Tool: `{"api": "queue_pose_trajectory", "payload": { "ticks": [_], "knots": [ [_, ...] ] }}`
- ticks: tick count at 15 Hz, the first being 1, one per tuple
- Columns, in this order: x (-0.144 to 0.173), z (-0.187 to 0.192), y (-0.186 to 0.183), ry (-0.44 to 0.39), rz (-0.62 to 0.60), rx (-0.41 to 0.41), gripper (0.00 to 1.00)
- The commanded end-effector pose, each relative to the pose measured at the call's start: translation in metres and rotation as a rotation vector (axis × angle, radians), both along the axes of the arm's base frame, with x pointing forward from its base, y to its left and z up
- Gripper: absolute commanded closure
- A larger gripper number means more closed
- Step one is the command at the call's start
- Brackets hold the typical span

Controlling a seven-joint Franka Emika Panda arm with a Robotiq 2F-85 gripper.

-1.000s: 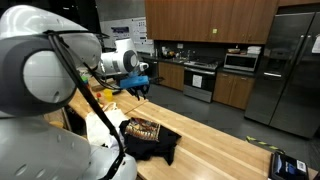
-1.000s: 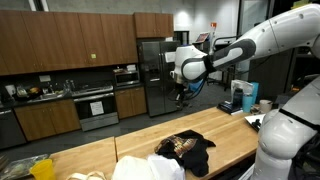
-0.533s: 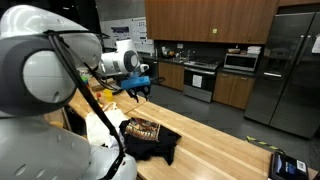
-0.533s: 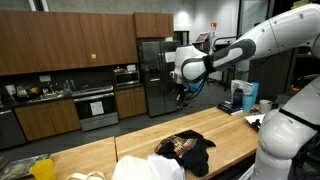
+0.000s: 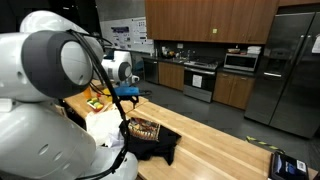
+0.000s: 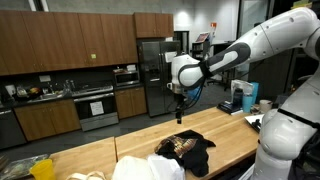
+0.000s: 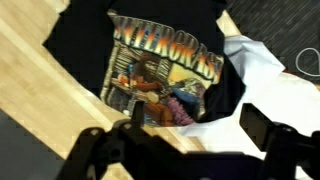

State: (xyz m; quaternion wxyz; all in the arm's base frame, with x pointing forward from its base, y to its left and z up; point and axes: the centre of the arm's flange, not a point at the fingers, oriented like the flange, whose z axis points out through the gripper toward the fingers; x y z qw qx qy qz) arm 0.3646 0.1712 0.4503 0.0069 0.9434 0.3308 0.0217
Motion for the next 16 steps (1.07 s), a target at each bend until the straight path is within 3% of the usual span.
{"api": "queue_pose_trajectory", "payload": {
  "ticks": [1, 4, 6, 10, 15, 16],
  "knots": [
    [-0.001, -0.015, 0.055, 0.108, -0.034, 0.137, 0.00],
    [-0.003, -0.034, 0.090, 0.169, -0.158, 0.198, 0.00],
    [0.004, -0.060, 0.096, 0.062, -0.166, 0.193, 0.00],
    [0.010, -0.113, 0.096, -0.023, -0.112, 0.076, 0.00],
    [0.013, -0.160, 0.085, -0.030, -0.040, -0.119, 0.01],
    [0.013, -0.164, 0.082, -0.018, -0.011, -0.152, 0.26]
  ]
}}
